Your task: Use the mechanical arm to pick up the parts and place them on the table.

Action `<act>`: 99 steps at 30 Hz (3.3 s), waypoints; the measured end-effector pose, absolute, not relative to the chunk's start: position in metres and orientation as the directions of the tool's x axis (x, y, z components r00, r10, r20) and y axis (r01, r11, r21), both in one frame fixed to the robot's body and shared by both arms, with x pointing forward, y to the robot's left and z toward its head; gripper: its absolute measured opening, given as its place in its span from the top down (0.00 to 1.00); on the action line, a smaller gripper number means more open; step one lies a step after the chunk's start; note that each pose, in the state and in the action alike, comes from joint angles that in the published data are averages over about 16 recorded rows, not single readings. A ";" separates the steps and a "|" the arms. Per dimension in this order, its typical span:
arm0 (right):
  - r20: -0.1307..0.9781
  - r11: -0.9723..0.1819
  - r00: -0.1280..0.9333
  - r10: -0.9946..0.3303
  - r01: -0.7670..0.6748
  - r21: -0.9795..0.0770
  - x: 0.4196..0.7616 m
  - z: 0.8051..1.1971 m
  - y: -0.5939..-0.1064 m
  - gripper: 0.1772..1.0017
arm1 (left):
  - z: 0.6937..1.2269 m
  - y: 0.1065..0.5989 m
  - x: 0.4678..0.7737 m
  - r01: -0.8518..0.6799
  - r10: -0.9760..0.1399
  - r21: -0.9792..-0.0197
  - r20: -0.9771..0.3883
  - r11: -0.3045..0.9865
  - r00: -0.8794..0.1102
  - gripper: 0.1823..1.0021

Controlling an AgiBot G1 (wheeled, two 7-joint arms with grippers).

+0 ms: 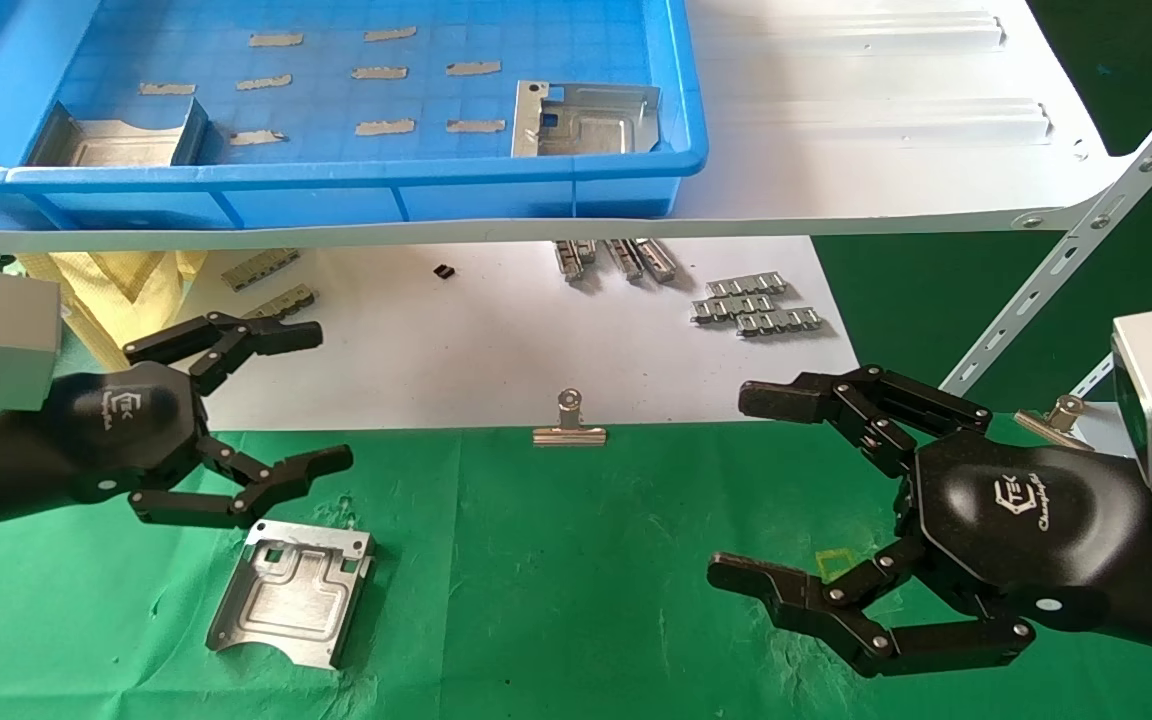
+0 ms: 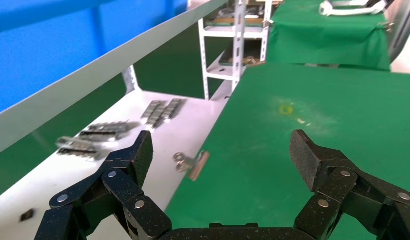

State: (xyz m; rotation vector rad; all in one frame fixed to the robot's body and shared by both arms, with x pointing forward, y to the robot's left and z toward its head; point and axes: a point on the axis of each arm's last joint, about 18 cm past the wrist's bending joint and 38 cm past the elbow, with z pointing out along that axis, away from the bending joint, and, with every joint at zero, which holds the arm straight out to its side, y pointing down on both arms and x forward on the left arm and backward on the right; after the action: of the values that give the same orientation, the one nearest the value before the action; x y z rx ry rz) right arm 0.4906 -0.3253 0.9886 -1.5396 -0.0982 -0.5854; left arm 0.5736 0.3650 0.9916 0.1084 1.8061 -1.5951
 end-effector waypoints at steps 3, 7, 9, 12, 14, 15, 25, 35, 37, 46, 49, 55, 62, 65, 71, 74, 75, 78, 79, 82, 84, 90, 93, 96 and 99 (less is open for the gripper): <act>0.417 -0.075 0.860 -0.294 0.414 -0.907 0.491 0.989 -0.325 0.00 | 0.992 0.359 0.568 0.499 -0.368 -0.839 -0.543 0.216 -0.754 0.00; 0.417 -0.075 0.860 -0.294 0.414 -0.907 0.491 0.989 -0.325 0.00 | 0.992 0.352 0.560 0.498 -0.349 -0.845 -0.534 0.196 -0.770 0.00; 0.417 -0.075 0.860 -0.294 0.414 -0.907 0.491 0.989 -0.325 0.00 | 0.993 0.348 0.555 0.497 -0.339 -0.848 -0.530 0.186 -0.777 0.00; 0.417 -0.075 0.860 -0.294 0.414 -0.907 0.491 0.989 -0.325 0.00 | 0.993 0.343 0.548 0.495 -0.324 -0.852 -0.523 0.173 -0.788 0.00; 0.417 -0.075 0.860 -0.294 0.414 -0.907 0.491 0.989 -0.325 0.00 | 0.993 0.340 0.544 0.493 -0.314 -0.854 -0.519 0.164 -0.795 0.00; 0.417 -0.075 0.860 -0.294 0.414 -0.907 0.491 0.989 -0.325 0.00 | 0.993 0.338 0.541 0.492 -0.309 -0.855 -0.517 0.160 -0.798 0.00; 0.417 -0.075 0.860 -0.294 0.414 -0.907 0.491 0.989 -0.325 0.00 | 0.994 0.321 0.514 0.482 -0.254 -0.866 -0.499 0.129 -0.829 0.00; 0.416 -0.075 0.860 -0.294 0.414 -0.907 0.491 0.989 -0.325 0.00 | 0.993 0.305 0.486 0.470 -0.197 -0.875 -0.484 0.114 -0.853 0.00; 0.416 -0.075 0.860 -0.294 0.414 -0.907 0.491 0.989 -0.325 0.00 | 0.993 0.303 0.481 0.469 -0.187 -0.876 -0.483 0.113 -0.855 0.00; 0.416 -0.075 0.860 -0.294 0.413 -0.907 0.491 0.989 -0.325 0.00 | 0.992 0.298 0.470 0.468 -0.168 -0.877 -0.481 0.112 -0.861 0.00; 0.416 -0.075 0.860 -0.294 0.413 -0.907 0.491 0.989 -0.325 0.00 | 0.992 0.297 0.470 0.468 -0.167 -0.877 -0.481 0.112 -0.861 0.00; 0.416 -0.075 0.860 -0.294 0.413 -0.907 0.491 0.989 -0.325 0.00 | 0.992 0.299 0.472 0.467 -0.172 -0.877 -0.480 0.112 -0.860 0.00; 0.416 -0.075 0.860 -0.294 0.413 -0.907 0.491 0.989 -0.325 0.00 | 0.992 0.299 0.474 0.466 -0.175 -0.878 -0.479 0.111 -0.860 0.00; 0.416 -0.075 0.860 -0.294 0.413 -0.907 0.491 0.989 -0.325 0.00 | 0.992 0.299 0.474 0.465 -0.176 -0.878 -0.478 0.112 -0.860 0.00; 0.416 -0.075 0.860 -0.294 0.413 -0.907 0.491 0.989 -0.325 0.00 | 0.992 0.300 0.475 0.465 -0.177 -0.878 -0.478 0.112 -0.860 0.00; 0.416 -0.075 0.860 -0.294 0.413 -0.907 0.491 0.989 -0.325 0.00 | 0.992 0.300 0.475 0.465 -0.178 -0.878 -0.478 0.112 -0.860 0.00; 0.416 -0.075 0.860 -0.294 0.413 -0.907 0.491 0.989 -0.325 0.00 | 0.992 0.300 0.475 0.465 -0.178 -0.878 -0.478 0.112 -0.860 0.00; 0.416 -0.075 0.860 -0.294 0.413 -0.907 0.491 0.989 -0.325 0.00 | 0.992 0.300 0.475 0.465 -0.178 -0.878 -0.478 0.112 -0.860 0.00; 0.416 -0.075 0.860 -0.294 0.413 -0.907 0.491 0.989 -0.325 0.00 | 0.992 0.300 0.475 0.465 -0.178 -0.878 -0.478 0.112 -0.860 0.00; 0.416 -0.075 0.860 -0.294 0.413 -0.907 0.491 0.989 -0.325 0.00 | 0.992 0.300 0.475 0.464 -0.178 -0.878 -0.478 0.112 -0.860 0.00; 0.417 -0.075 0.860 -0.293 0.414 -0.907 0.491 0.989 -0.325 0.00 | 0.992 0.300 0.475 0.464 -0.178 -0.878 -0.478 0.112 -0.860 0.00; 0.419 -0.077 0.861 -0.288 0.416 -0.906 0.490 0.989 -0.324 0.00 | 0.992 0.300 0.475 0.464 -0.178 -0.878 -0.478 0.112 -0.860 0.00; 0.422 -0.078 0.861 -0.284 0.418 -0.905 0.489 0.989 -0.323 0.00 | 0.992 0.300 0.475 0.464 -0.178 -0.878 -0.478 0.112 -0.860 0.00; 0.424 -0.079 0.862 -0.278 0.420 -0.904 0.489 0.989 -0.322 0.00 | 0.992 0.300 0.475 0.464 -0.178 -0.878 -0.478 0.112 -0.860 0.00; 0.428 -0.081 0.862 -0.272 0.422 -0.903 0.488 0.989 -0.321 0.00 | 0.992 0.300 0.475 0.464 -0.178 -0.878 -0.478 0.112 -0.860 0.00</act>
State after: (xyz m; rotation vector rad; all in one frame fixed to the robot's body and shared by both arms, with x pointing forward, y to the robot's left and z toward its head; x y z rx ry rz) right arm 0.4878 -0.3207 0.9894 -1.5488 -0.1228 -0.5777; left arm 0.4754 0.3001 0.9920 0.2777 1.9246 -1.7987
